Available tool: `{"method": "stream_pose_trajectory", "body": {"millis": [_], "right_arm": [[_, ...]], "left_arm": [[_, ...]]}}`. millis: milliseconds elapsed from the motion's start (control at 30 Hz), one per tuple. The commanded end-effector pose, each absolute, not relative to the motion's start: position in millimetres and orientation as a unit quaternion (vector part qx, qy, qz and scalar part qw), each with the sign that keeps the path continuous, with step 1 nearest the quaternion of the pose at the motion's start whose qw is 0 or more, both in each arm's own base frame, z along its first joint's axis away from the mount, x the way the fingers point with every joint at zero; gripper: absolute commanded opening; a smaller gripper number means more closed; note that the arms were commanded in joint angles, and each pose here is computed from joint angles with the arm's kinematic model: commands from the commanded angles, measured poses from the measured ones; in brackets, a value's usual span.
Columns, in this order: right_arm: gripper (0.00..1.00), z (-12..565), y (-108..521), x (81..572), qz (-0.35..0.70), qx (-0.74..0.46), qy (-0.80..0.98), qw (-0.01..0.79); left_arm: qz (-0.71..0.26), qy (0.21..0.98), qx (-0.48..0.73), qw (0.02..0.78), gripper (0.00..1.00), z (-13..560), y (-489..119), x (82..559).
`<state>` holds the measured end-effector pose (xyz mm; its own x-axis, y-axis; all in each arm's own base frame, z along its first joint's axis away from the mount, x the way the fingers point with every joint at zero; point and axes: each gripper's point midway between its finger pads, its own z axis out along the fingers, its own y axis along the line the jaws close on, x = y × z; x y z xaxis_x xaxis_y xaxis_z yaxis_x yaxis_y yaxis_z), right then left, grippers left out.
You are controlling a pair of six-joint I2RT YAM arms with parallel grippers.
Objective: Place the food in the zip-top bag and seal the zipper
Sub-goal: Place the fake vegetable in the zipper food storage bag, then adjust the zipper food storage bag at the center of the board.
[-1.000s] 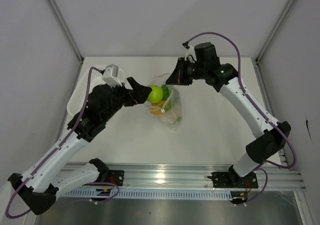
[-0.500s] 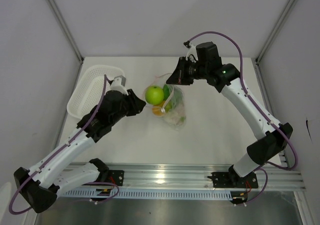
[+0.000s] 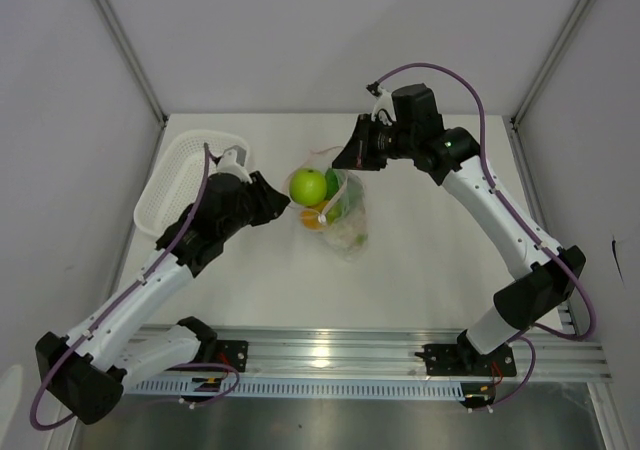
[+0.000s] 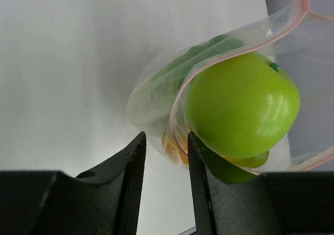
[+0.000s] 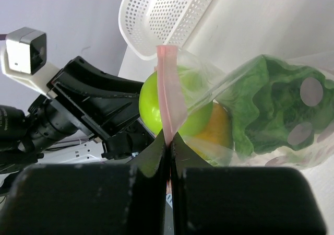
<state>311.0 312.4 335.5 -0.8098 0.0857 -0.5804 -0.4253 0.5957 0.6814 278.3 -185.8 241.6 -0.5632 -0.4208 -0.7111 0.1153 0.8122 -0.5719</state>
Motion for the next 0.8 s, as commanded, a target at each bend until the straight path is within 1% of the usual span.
{"method": "stream_pose_trajectory", "body": {"millis": [0,133,200,300,467,567,633,733,767], "right_arm": [[0.02,381.8,311.1,299.0,0.474,-0.122,0.805,0.334],[0.02,380.5,313.5,298.0,0.476,-0.125,0.805,0.331],[0.02,379.4,314.7,297.5,0.477,-0.127,0.806,0.328],[0.02,372.9,317.2,297.0,0.474,-0.134,0.809,0.321],[0.03,360.2,317.8,297.8,0.461,-0.142,0.818,0.315],[0.02,357.4,318.9,296.4,0.46,-0.145,0.818,0.312],[0.03,356.0,318.9,296.0,0.458,-0.147,0.819,0.312],[0.02,350.3,317.1,296.7,0.451,-0.148,0.823,0.312],[0.03,346.9,316.7,297.9,0.447,-0.147,0.826,0.311]], "left_arm": [[-0.322,0.826,-0.09,0.453,0.4,253.1,-195.0,284.5],[-0.344,0.821,-0.08,0.449,0.39,261.3,-202.6,289.8],[-0.354,0.831,-0.066,0.425,0.34,253.7,-211.4,289.5],[-0.379,0.83,-0.046,0.406,0.3,255.4,-224.7,287.7],[-0.418,0.827,-0.03,0.375,0.3,256.2,-238.2,283.2],[-0.424,0.83,-0.036,0.361,0.29,251.0,-238.7,286.7],[-0.434,0.827,-0.039,0.355,0.23,250.2,-237.8,287.8],[-0.442,0.824,-0.035,0.352,0.01,254.2,-238.7,288.3],[-0.444,0.824,-0.033,0.35,0.01,254.8,-239.2,287.5]]}}
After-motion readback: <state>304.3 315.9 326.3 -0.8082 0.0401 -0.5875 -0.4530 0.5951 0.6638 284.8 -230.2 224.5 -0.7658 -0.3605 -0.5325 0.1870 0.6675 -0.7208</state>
